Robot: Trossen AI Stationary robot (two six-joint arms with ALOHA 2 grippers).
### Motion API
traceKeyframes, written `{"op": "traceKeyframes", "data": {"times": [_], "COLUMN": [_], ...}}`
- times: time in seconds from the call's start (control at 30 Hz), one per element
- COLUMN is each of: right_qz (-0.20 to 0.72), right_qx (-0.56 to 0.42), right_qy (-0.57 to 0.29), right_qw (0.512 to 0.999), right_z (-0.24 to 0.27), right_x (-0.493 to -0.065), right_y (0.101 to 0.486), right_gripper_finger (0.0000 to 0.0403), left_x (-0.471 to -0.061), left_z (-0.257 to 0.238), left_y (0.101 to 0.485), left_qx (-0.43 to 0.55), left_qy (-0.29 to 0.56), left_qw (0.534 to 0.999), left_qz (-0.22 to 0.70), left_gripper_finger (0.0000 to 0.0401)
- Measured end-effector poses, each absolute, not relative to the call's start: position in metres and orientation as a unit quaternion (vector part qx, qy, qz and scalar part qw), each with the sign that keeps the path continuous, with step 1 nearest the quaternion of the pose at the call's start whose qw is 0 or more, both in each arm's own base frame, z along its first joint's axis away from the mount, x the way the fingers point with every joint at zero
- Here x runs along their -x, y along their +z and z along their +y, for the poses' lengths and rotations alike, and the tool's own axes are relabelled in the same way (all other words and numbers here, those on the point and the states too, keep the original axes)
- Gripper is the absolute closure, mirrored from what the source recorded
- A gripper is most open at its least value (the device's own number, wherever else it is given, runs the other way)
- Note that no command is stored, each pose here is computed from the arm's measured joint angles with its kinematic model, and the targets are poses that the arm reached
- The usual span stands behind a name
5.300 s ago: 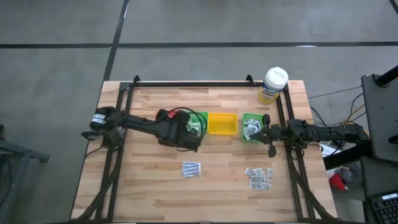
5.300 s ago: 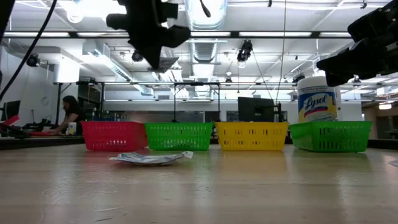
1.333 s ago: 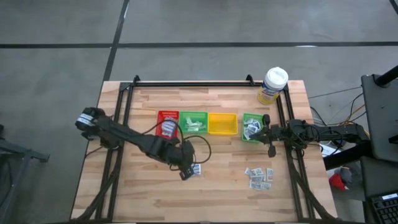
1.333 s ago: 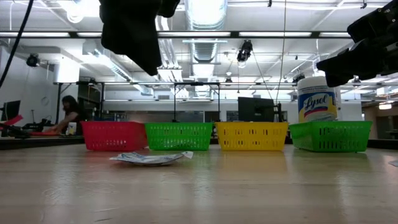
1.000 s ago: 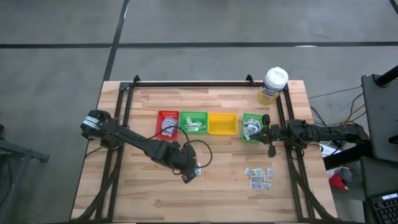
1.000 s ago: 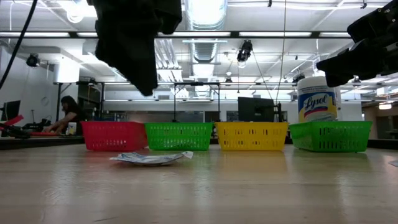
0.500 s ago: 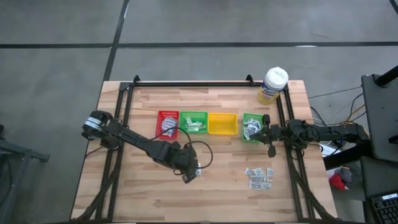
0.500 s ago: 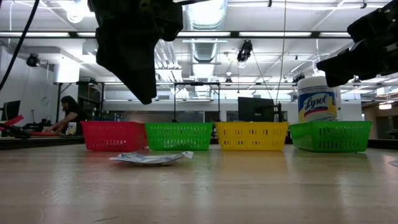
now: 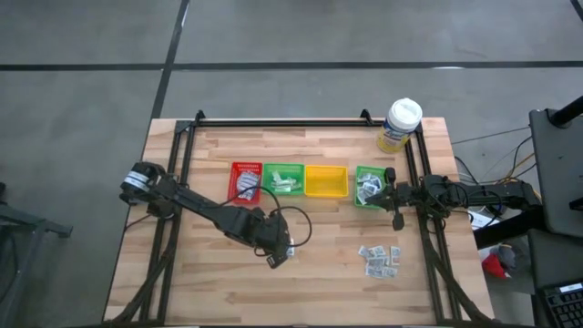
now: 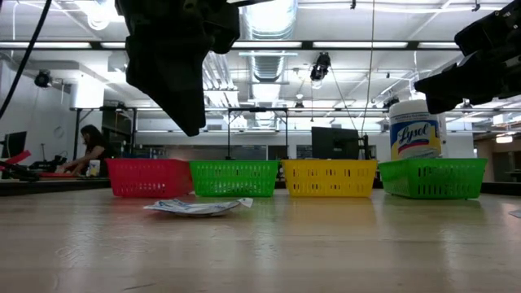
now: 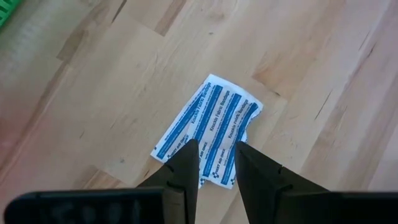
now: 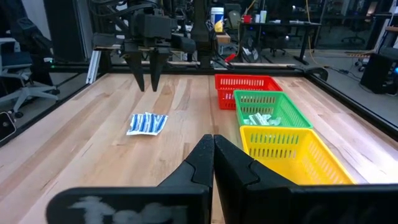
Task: Pick & Place First Aid Supplies
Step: Put the blue bandage into the red bin
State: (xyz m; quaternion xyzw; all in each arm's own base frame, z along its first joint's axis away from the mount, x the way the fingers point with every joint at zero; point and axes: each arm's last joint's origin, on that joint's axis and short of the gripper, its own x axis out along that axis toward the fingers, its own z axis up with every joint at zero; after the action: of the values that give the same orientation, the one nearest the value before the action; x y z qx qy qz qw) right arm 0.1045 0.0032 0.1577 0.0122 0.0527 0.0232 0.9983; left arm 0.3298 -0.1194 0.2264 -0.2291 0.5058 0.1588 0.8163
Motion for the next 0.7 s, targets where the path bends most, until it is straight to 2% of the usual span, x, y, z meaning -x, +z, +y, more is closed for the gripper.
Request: {"op": "traceKeyframes", "data": {"times": [0.57,0.7], "right_qz": [0.053,0.053], "right_qx": [-0.012,-0.012], "right_qy": [0.023,0.023], "right_qw": [0.998,0.998], "right_z": [0.003,0.003], "right_x": [-0.105,-0.105], "right_y": [0.158,0.158], "right_gripper_finger": [0.0394,0.0394], "left_x": [-0.326,-0.329], "left_z": [-0.106,-0.104], "left_y": [0.221,0.210], "left_qx": [0.304,0.318], "left_qy": [0.252,0.281], "left_qw": [0.763,0.744], "left_qz": [0.511,0.516], "left_gripper_finger": [0.0305,0.0305]}}
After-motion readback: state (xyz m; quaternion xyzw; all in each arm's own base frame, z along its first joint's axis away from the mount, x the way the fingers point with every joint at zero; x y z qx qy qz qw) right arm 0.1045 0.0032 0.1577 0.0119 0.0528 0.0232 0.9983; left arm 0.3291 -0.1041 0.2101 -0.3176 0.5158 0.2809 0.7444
